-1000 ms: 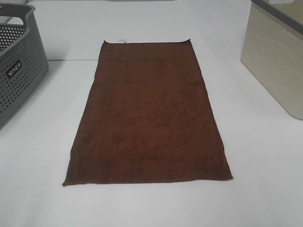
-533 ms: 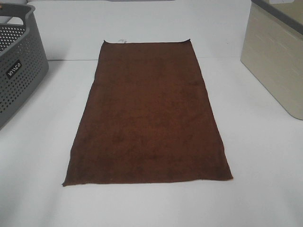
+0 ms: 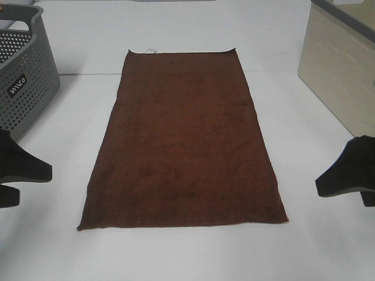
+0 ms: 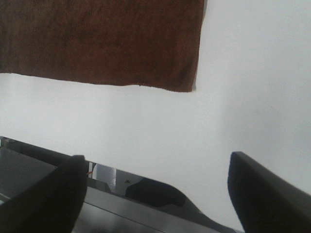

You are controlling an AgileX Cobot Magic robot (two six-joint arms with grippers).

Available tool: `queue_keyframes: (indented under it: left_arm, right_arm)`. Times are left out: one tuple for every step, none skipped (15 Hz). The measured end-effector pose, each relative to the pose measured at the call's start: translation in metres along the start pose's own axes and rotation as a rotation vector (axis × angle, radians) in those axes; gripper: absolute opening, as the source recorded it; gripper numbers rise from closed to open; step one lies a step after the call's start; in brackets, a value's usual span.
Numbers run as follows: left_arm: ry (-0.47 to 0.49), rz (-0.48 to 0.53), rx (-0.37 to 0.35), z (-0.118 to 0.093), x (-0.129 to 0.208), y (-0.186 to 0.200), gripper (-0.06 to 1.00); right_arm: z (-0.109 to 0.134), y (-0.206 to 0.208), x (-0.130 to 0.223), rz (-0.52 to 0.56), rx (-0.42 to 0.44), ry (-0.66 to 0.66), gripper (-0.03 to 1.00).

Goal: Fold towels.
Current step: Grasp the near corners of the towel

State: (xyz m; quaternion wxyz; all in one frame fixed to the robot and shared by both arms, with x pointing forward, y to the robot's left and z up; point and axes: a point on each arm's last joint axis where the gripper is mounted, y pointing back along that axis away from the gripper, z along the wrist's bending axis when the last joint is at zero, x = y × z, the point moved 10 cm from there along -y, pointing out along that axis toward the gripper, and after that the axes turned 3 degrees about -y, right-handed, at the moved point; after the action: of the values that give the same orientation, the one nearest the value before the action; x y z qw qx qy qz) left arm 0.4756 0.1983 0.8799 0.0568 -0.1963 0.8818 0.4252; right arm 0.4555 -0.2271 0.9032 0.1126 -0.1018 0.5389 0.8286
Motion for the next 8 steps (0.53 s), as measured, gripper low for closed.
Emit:
queue_keyframes:
  left_arm:
    - [0.031,0.035,0.025,0.008,-0.003,-0.023,0.69]
    - [0.032,0.038,0.03,0.01,-0.005,-0.027,0.69]
    - [0.024,0.05,0.033,0.015,-0.007,-0.037,0.69]
    - [0.023,0.063,0.035,0.02,-0.008,-0.046,0.69]
    - [0.031,0.077,0.032,0.025,-0.008,-0.053,0.69]
    - [0.038,0.09,0.03,0.03,-0.008,-0.06,0.69]
    - [0.047,0.106,0.025,0.035,-0.007,-0.067,0.69]
    - [0.053,0.132,0.017,0.042,-0.006,-0.075,0.69]
  right_arm:
    - [-0.003,-0.016,-0.006,0.016,-0.017,-0.012,0.75]
    - [-0.006,-0.028,-0.008,0.039,-0.032,-0.018,0.75]
    - [-0.008,-0.04,-0.007,0.069,-0.046,-0.029,0.75]
    - [-0.009,-0.05,-0.008,0.087,-0.06,-0.037,0.75]
    - [-0.01,-0.058,-0.01,0.105,-0.072,-0.037,0.75]
    - [-0.012,-0.065,-0.014,0.116,-0.081,-0.041,0.75]
    - [-0.013,-0.071,-0.021,0.12,-0.083,-0.041,0.75]
    - [-0.015,-0.077,-0.027,0.123,-0.083,-0.044,0.75]
